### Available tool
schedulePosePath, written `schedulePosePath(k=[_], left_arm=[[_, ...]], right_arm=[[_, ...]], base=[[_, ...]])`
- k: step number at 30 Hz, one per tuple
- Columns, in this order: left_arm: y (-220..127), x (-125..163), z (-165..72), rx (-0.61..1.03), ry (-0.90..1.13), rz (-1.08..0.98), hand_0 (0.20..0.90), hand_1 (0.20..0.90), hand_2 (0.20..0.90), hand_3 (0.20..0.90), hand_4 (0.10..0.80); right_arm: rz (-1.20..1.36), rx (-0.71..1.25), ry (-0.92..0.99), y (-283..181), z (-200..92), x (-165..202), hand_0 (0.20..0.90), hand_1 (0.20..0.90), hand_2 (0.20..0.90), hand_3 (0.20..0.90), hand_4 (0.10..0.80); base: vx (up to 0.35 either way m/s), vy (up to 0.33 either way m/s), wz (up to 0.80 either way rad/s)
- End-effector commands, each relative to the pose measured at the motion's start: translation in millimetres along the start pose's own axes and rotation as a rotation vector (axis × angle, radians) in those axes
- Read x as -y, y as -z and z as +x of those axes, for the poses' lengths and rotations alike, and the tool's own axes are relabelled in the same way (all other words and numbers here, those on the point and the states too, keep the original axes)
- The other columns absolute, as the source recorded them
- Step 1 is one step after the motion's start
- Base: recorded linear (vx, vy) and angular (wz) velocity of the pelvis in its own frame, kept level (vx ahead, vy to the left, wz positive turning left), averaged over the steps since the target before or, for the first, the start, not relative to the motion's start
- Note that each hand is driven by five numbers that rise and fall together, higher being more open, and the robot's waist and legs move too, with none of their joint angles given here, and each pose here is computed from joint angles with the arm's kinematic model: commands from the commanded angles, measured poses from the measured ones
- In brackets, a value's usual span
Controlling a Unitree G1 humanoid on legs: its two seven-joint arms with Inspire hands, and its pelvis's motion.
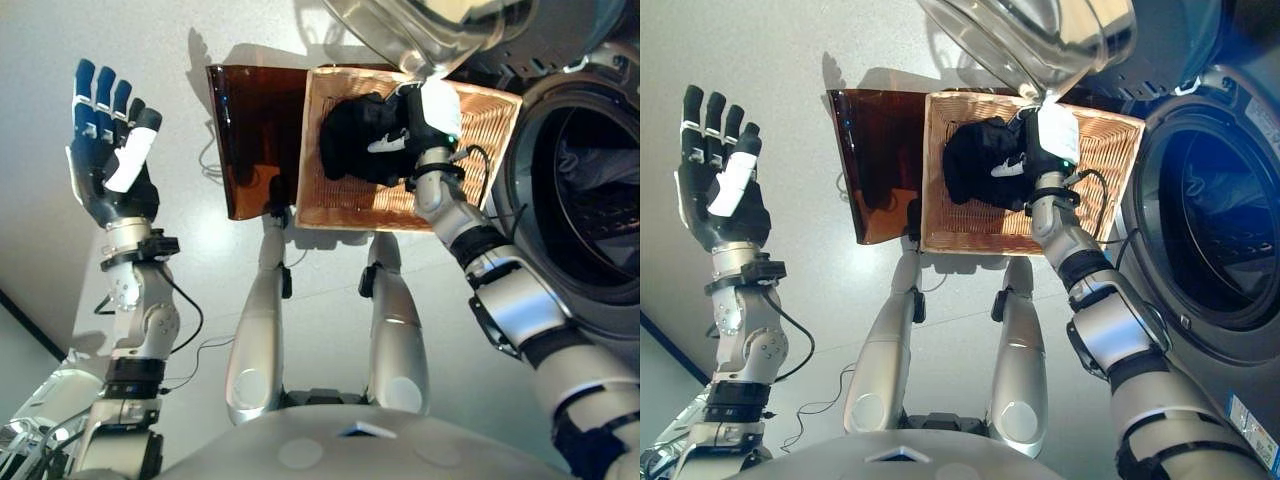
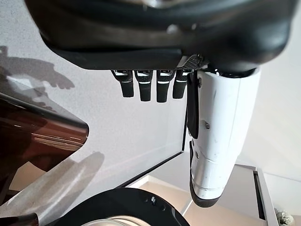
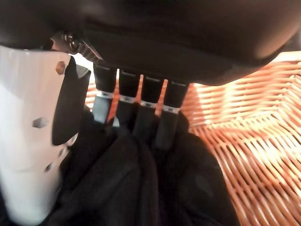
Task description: Pick up the clothes and place them into the washing machine
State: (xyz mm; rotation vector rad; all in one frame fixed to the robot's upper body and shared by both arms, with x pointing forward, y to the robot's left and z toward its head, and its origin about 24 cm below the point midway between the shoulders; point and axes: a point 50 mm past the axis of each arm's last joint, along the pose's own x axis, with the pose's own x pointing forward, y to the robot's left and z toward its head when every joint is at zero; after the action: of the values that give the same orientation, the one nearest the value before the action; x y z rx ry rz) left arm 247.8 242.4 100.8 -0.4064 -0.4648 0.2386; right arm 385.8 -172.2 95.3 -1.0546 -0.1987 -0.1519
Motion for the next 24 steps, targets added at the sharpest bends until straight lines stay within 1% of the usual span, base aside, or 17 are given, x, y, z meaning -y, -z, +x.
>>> schedulePosePath(k=[1,17,24], left_arm=[[-57,5,5,0.266,0.082,0.056,0.9,0.9,0.9,0.9,0.8],[-57,2,5,0.271,0.065,0.054,0.9,0.9,0.9,0.9,0.8],[-55,0,6,0.268,0.048,0.061,0.9,0.9,0.9,0.9,0.8]], right_arm=[[-0.046,0.055,-0.081,-24,10,-7,0.2,0.2,0.2,0.2,0.3],[-0.029,0.03,-0.076,-15,6,-7,0.2,0.2,0.2,0.2,0.3],[0.005,0.045,-0.098,-16,0,-14,0.2,0.2,0.2,0.2,0.3]], base=[[0.0,0.0,0.0],[0.003,-0.001,0.01],[0.0,0.0,0.0]])
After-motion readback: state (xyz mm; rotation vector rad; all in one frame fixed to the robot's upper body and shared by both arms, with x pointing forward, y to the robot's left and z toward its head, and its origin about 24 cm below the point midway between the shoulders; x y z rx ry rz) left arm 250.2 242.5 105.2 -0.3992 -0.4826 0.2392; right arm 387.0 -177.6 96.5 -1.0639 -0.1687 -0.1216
